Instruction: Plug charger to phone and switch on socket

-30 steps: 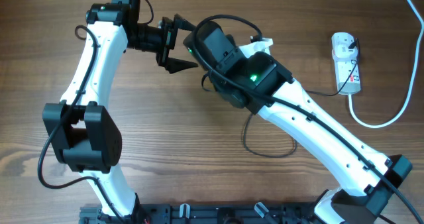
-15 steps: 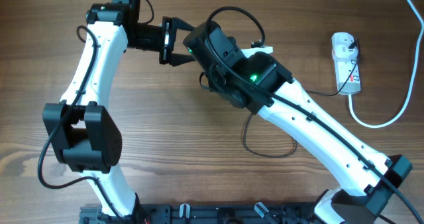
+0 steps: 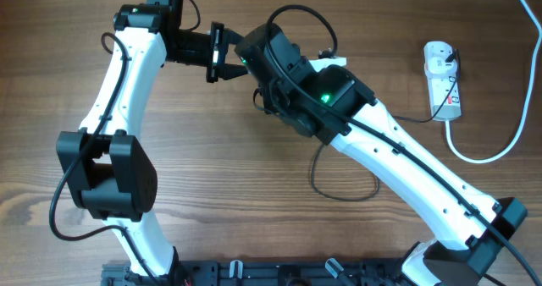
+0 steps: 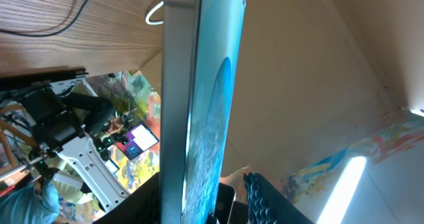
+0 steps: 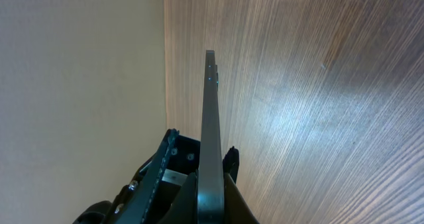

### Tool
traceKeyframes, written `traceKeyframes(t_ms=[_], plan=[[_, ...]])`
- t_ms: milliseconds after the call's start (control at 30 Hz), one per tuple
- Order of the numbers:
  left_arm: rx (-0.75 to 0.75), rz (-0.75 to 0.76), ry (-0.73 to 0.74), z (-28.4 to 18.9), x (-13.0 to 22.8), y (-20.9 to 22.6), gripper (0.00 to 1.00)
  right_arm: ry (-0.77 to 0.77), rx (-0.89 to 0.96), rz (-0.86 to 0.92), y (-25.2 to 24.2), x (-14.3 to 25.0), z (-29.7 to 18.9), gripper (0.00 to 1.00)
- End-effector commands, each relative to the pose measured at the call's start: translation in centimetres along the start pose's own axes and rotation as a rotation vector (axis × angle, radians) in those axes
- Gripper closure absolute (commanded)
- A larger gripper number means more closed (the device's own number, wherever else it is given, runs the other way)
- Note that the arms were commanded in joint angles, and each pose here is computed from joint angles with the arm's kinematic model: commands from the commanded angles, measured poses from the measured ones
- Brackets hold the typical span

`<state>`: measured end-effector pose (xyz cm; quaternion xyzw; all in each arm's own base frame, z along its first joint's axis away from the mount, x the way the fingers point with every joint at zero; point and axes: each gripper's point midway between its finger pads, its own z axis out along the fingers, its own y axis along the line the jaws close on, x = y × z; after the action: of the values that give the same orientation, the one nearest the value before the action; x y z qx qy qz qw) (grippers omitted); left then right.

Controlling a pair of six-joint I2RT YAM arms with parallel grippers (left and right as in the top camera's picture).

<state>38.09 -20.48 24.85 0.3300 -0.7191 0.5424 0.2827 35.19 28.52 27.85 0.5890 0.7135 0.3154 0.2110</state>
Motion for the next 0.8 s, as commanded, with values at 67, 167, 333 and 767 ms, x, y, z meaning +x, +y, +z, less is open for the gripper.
traceKeyframes(t_ms=[67,167,333,767], plan=[[0.014,0.030,0.024,-0.06,1.49,-0.50,0.62,0.025,-0.045,0.028,1.29,0.19,-1.42,0.95],[0.013,0.030,0.024,-0.05,1.49,-0.50,0.65,0.028,-0.052,0.031,1.47,0.26,-1.42,0.95],[0.013,0.030,0.024,-0.05,1.49,-0.50,0.66,0.032,-0.059,0.034,1.65,0.35,-1.43,0.96],[0.014,0.030,0.024,-0.06,1.49,-0.50,0.74,0.037,-0.067,0.038,1.86,0.47,-1.45,0.95]])
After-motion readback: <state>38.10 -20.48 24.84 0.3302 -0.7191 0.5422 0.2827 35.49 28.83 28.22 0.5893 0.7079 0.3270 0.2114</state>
